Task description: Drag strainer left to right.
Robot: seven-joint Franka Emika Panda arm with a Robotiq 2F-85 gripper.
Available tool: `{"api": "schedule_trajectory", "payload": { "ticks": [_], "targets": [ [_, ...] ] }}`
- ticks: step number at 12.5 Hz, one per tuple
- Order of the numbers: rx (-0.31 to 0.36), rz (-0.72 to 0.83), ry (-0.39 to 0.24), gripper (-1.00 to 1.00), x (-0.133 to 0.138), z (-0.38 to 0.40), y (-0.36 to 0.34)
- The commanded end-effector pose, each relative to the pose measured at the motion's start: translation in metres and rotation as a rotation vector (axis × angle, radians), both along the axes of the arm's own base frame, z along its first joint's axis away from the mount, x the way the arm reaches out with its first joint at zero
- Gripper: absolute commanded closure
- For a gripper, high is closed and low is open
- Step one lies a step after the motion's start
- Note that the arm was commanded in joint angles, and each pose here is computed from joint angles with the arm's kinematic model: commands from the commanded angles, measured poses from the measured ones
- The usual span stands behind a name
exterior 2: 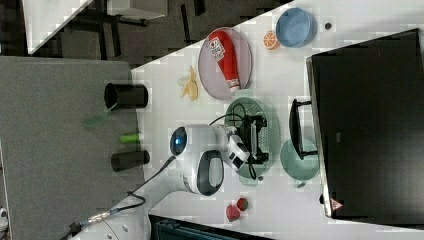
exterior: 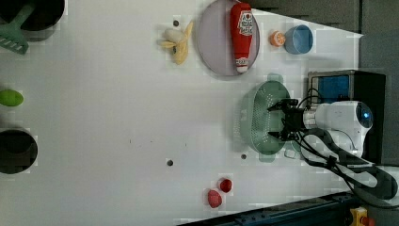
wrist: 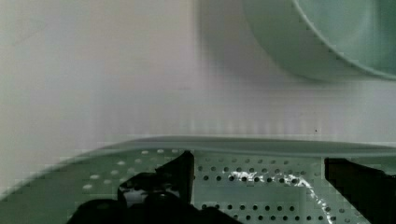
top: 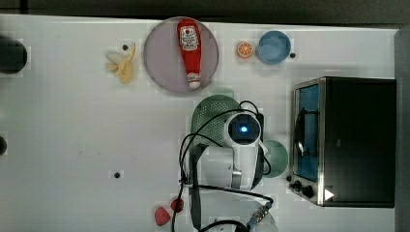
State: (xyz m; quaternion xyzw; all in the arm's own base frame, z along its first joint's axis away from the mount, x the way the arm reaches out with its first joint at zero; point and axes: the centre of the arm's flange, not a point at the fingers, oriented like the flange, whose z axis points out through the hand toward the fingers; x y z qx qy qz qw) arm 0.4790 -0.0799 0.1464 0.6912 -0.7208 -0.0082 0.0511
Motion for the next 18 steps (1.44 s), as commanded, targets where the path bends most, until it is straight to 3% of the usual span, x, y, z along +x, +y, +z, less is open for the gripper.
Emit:
{"api": "schedule_trajectory", "payload": {
  "ticks": [1, 5, 8, 11, 14, 16, 18],
  "targets": [
    [0.009, 0.089, -0.034, -1.0, 0.007, 0.016, 0.0],
    [0.032, 0.413, -0.057, -1.0, 0.022, 0.078, 0.031],
    [0.031, 0.614, -0.038, -1.0, 0.031, 0.163, 0.037],
    [0.055, 0.648, 0.004, -1.0, 0.028, 0.267, 0.036],
    [0.135, 0.618, 0.027, -1.0, 0.008, 0.356, 0.045],
    [0.121, 0.673, 0.006, -1.0, -0.002, 0.407, 0.046],
    [0.132, 0.731, 0.033, -1.0, -0.016, 0.438, 0.048]
  ]
}}
